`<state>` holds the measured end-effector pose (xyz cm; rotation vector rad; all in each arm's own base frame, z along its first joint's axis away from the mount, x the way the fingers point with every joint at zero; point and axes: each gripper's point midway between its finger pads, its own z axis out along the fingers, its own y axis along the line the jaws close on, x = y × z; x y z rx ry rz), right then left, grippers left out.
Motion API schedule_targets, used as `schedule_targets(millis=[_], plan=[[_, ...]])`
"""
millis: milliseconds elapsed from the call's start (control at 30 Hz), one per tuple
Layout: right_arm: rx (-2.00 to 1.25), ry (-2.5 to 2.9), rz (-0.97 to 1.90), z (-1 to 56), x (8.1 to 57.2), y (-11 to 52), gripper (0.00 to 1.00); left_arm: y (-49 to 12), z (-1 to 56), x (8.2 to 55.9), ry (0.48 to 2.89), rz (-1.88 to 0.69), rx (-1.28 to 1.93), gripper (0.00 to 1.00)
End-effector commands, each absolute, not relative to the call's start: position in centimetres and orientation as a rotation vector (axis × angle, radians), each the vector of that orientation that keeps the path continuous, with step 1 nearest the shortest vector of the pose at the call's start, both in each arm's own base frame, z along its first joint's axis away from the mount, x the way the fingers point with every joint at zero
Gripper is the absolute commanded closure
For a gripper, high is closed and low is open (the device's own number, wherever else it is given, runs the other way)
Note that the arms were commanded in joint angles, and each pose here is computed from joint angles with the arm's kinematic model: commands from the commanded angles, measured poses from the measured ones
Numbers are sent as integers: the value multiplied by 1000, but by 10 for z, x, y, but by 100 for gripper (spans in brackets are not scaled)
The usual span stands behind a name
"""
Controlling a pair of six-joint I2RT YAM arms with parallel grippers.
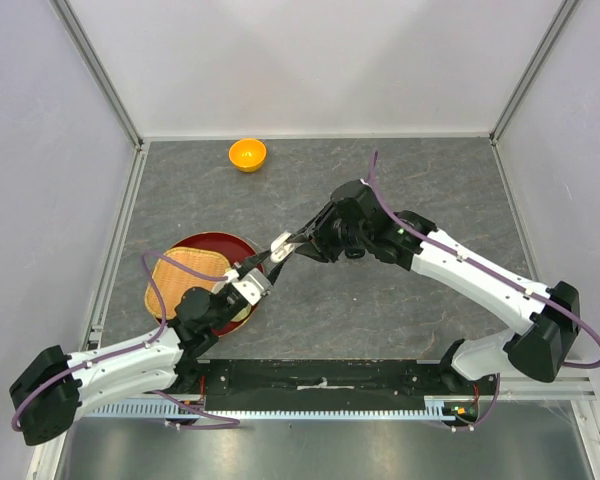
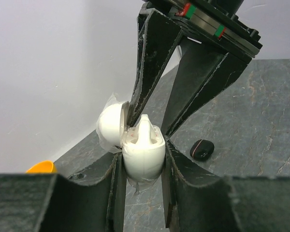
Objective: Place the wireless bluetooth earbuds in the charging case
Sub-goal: Place the earbud in the charging case, then adjust the earbud with the charging case.
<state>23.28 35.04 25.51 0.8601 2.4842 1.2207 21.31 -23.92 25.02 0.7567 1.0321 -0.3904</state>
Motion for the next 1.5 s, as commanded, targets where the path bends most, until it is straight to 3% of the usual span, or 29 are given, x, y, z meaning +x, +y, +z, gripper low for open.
schedule_targets(millis=[0, 100, 300, 600, 1067, 1467], plan=[[764, 2365, 1270, 288, 240, 347, 59, -242, 297, 202, 922, -499, 642, 98], [715, 2310, 1248, 296, 241, 335, 57, -238, 296, 206, 952, -512, 594, 98], [590, 2142, 1295, 326, 238, 315, 35, -229, 292, 213, 1011, -529, 505, 98], [370, 1991, 1295, 344, 231, 296, 21, -225, 302, 204, 1052, -696, 379, 98], [-2, 1867, 1178, 368, 226, 284, 18, -225, 322, 160, 1065, -963, 418, 98], [-269, 1811, 1265, 389, 203, 302, 18, -240, 325, 132, 1031, -1118, 527, 98]])
